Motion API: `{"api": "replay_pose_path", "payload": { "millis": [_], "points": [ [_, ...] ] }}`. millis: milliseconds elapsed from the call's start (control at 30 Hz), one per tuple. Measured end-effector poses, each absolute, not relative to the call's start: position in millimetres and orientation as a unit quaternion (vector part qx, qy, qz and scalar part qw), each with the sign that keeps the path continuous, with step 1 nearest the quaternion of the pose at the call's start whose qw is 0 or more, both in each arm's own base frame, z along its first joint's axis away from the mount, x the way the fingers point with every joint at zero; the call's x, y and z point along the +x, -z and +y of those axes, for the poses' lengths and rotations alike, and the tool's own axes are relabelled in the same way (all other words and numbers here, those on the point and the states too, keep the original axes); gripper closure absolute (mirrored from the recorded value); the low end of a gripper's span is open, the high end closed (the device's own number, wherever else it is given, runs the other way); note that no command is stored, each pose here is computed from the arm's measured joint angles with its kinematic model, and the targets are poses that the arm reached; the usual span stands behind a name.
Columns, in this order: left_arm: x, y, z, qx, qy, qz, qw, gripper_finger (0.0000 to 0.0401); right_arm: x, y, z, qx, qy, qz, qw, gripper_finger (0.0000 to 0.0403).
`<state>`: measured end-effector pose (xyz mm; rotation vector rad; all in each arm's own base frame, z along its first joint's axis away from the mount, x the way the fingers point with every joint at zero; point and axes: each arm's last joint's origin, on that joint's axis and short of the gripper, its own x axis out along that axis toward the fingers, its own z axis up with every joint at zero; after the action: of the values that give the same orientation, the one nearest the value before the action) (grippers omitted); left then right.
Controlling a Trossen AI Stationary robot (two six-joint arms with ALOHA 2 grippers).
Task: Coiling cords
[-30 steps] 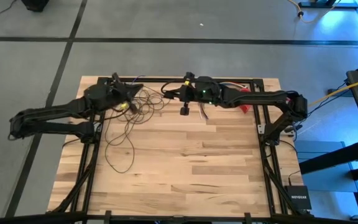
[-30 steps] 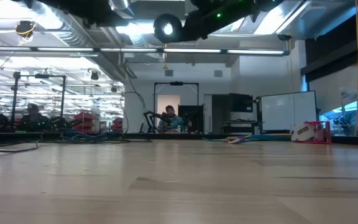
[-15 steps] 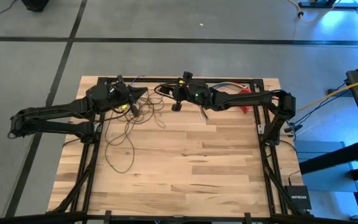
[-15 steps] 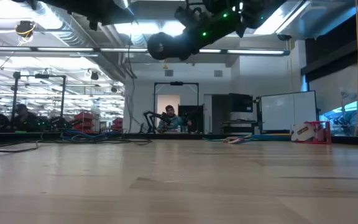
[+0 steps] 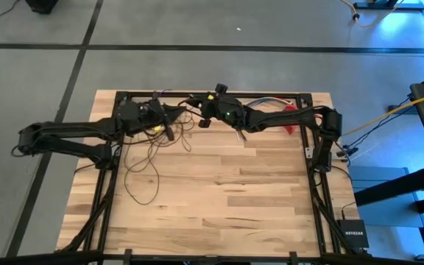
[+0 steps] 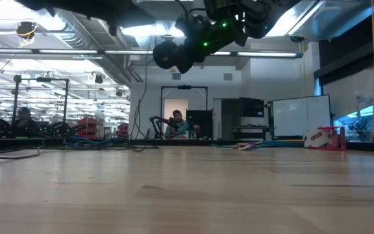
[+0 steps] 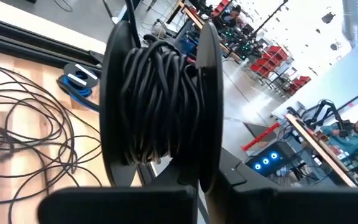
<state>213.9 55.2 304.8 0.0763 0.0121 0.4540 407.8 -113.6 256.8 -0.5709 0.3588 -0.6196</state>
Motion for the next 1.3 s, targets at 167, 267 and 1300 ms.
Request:
{"api": "replay_pose_path", "payload": {
  "millis": [167, 267, 1300],
  "points": [
    [238, -292, 53, 0.046, -0.212, 0.002, 0.976, 0.04, 410, -254, -114, -0.266, 0.298, 0.177, 0.899, 0.0393],
    [247, -282, 54, 0.055, -0.208, 0.021, 0.976, 0.04, 410, -254, -114, -0.256, 0.299, 0.174, 0.903, 0.0393],
    [264, -247, 62, 0.122, -0.228, 0.134, 0.957, 0.04, 400, -298, -102, -0.138, 0.155, 0.11, 0.972, 0.0393]
  ]
}}
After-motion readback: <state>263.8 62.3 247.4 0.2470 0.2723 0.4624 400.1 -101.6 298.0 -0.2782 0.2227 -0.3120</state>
